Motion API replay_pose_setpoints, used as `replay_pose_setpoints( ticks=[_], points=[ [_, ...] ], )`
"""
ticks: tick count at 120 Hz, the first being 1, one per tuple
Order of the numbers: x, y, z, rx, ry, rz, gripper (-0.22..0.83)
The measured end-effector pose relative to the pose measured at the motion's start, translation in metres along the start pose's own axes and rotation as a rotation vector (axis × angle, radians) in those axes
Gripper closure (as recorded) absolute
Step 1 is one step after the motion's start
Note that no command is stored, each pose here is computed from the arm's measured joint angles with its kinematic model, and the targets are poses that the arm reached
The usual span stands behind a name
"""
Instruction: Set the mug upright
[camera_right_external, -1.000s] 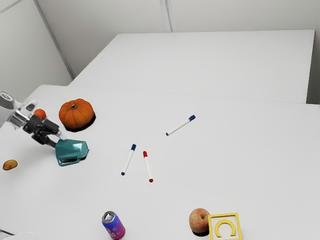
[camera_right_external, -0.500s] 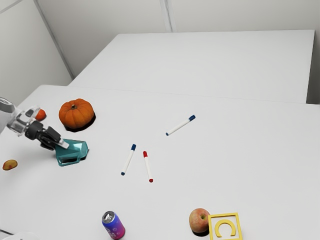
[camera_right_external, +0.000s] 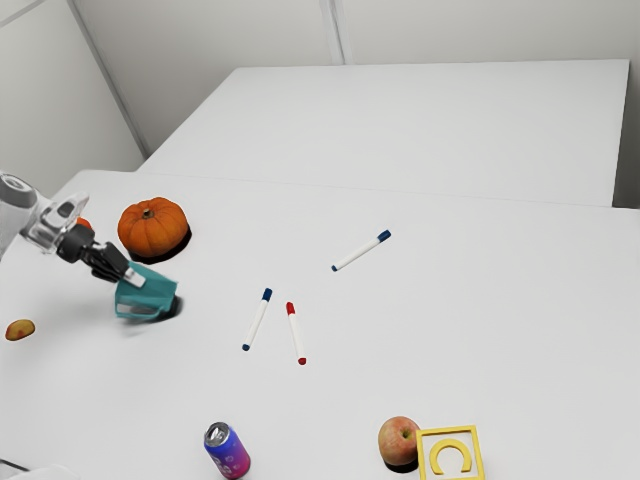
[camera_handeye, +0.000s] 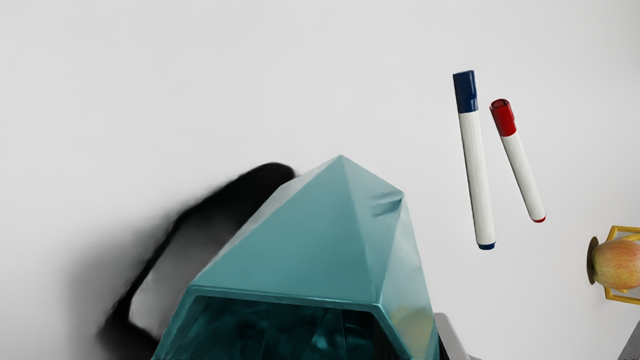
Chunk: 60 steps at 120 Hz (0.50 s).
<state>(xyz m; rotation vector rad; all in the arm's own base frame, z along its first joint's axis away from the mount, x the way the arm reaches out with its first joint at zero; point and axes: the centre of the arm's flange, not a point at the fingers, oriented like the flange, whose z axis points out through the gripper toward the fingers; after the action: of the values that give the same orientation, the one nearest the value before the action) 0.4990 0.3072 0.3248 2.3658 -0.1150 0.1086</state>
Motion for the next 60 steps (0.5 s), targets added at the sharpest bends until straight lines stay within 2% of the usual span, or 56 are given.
replay_pose_setpoints(
  ticks=[60],
  points=[
    [0.043, 0.106, 0.046, 0.452, -0.148, 0.237, 0.74]
  ],
)
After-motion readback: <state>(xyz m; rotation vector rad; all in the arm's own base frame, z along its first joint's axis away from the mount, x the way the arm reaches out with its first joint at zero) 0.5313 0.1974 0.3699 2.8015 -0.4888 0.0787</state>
